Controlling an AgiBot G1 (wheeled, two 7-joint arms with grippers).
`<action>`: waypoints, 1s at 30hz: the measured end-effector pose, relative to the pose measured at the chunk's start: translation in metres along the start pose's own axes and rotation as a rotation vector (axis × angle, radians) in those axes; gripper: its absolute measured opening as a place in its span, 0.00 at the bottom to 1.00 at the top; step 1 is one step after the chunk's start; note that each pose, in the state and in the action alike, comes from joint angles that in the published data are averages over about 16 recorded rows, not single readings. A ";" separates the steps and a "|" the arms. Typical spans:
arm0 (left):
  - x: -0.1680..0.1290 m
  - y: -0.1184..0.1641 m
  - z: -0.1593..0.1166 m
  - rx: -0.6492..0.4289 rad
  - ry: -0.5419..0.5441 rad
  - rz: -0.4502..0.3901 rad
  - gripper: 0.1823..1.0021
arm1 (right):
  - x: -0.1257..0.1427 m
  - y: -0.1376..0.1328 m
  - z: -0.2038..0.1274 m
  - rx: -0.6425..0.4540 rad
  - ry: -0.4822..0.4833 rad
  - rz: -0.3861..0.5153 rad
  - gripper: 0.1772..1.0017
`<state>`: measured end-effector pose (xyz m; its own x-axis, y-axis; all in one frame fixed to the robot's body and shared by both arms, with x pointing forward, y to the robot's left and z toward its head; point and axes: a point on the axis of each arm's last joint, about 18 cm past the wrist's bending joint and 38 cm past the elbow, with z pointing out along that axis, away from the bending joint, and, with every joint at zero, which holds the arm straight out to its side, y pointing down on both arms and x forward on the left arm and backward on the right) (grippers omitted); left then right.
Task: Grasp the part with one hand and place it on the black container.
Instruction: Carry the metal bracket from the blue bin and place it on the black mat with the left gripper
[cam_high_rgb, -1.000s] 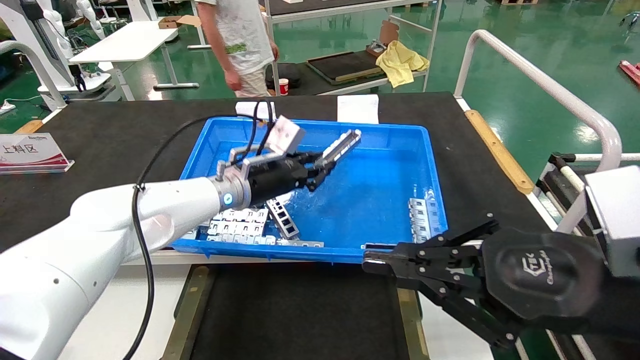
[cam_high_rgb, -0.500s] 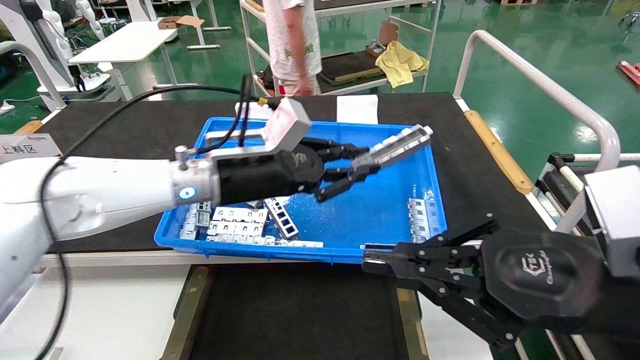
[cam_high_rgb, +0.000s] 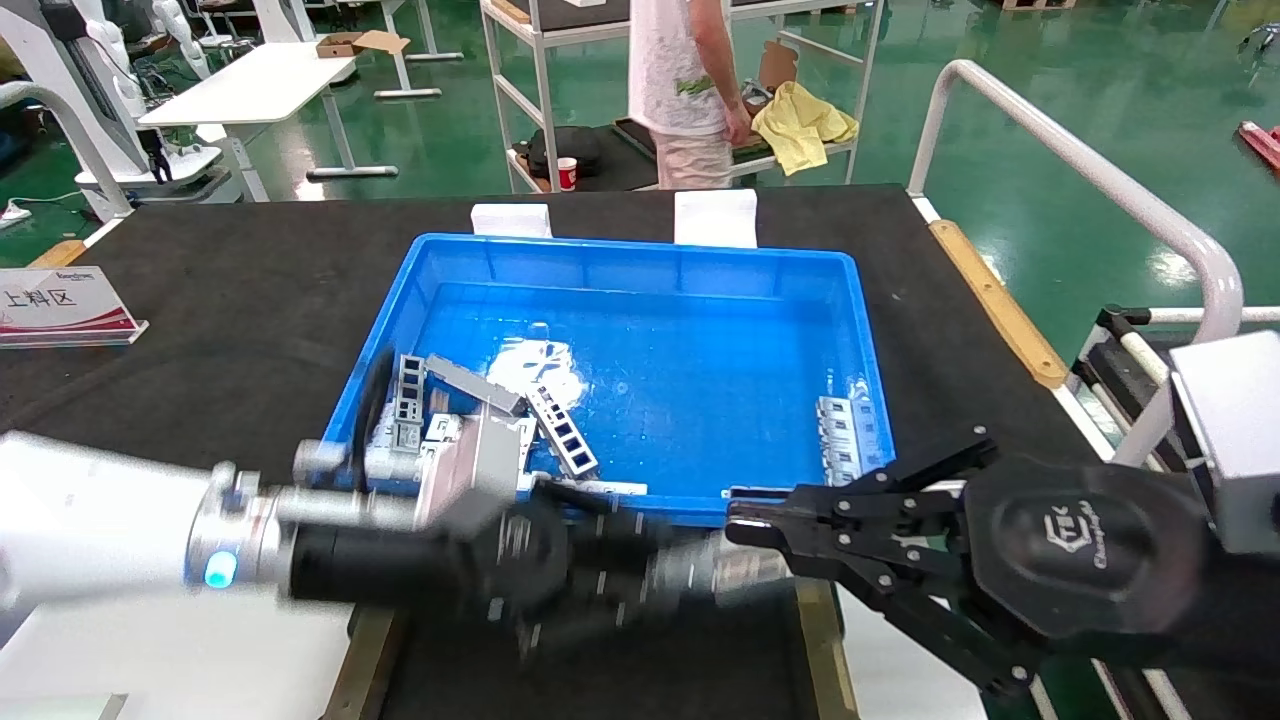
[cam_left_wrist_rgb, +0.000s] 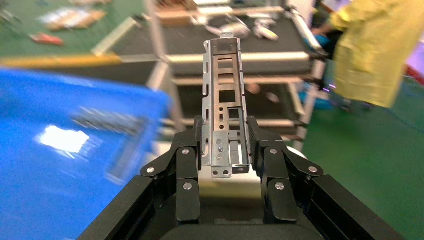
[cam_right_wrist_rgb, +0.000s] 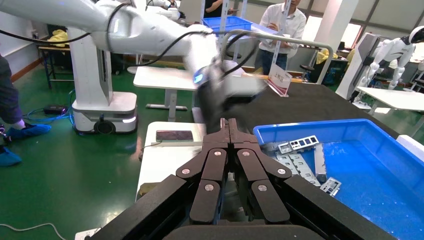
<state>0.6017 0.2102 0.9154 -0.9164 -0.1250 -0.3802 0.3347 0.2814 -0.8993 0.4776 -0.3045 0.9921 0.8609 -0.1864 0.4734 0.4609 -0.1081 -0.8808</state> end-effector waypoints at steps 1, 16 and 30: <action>0.010 0.008 0.000 -0.007 0.011 -0.016 0.22 | 0.000 0.000 0.000 0.000 0.000 0.000 0.02; 0.108 0.124 0.022 -0.046 -0.204 -0.463 0.22 | 0.000 0.000 0.000 0.000 0.000 0.000 0.02; 0.101 0.183 0.060 -0.021 -0.634 -0.765 0.22 | 0.000 0.000 0.000 0.000 0.000 0.000 0.02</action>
<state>0.5838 0.1922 0.6995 -0.5948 -0.7640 0.2501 -0.3072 -0.0715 -0.9490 0.4776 -0.3045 0.9921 0.8609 -0.1864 0.4734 0.4609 -0.1081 -0.8808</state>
